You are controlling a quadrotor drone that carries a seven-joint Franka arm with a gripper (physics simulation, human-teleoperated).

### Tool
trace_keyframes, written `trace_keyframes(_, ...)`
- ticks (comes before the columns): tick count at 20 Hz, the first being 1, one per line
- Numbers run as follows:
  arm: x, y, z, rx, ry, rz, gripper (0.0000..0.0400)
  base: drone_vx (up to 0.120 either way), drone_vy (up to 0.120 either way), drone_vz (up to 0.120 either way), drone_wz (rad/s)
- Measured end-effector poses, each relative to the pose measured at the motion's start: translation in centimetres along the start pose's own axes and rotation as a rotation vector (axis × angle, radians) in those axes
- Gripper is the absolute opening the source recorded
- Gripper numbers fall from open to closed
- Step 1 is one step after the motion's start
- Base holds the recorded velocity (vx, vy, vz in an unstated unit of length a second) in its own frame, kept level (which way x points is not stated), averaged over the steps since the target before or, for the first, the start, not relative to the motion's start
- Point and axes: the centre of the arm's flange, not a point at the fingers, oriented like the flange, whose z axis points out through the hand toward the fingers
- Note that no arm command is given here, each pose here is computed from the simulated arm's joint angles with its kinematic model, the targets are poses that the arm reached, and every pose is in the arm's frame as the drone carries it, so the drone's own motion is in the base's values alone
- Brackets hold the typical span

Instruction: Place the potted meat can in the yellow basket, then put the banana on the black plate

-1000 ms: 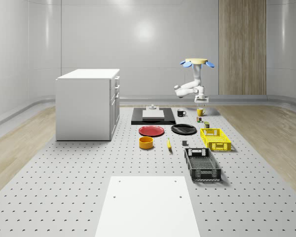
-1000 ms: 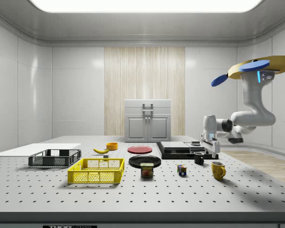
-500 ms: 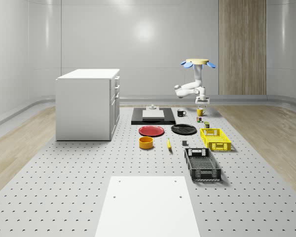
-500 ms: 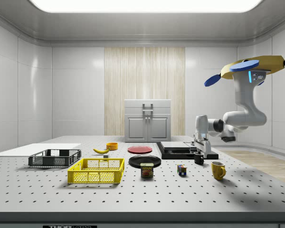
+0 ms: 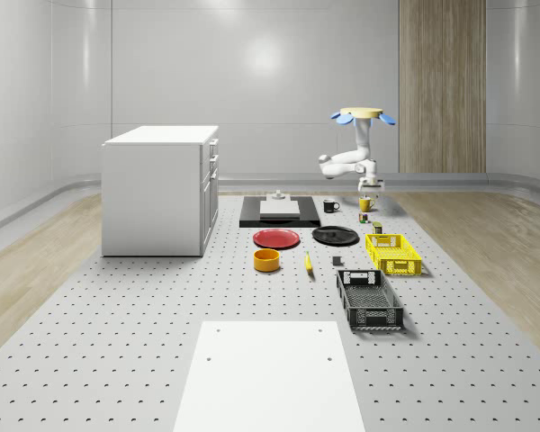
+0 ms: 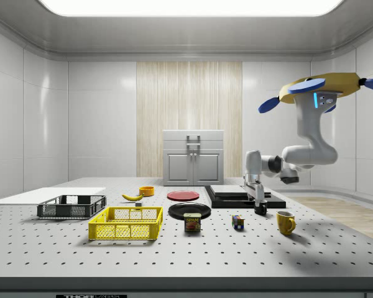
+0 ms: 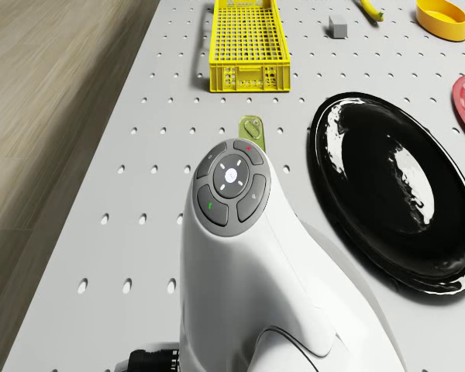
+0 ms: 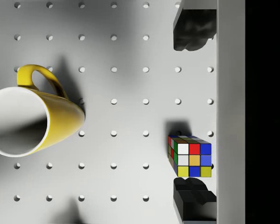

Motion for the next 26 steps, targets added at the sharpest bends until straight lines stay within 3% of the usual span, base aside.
trace_keyframes(26,0.0,0.0,0.0,0.0,0.0,0.0,0.04,0.12,-0.006,-0.005,0.0)
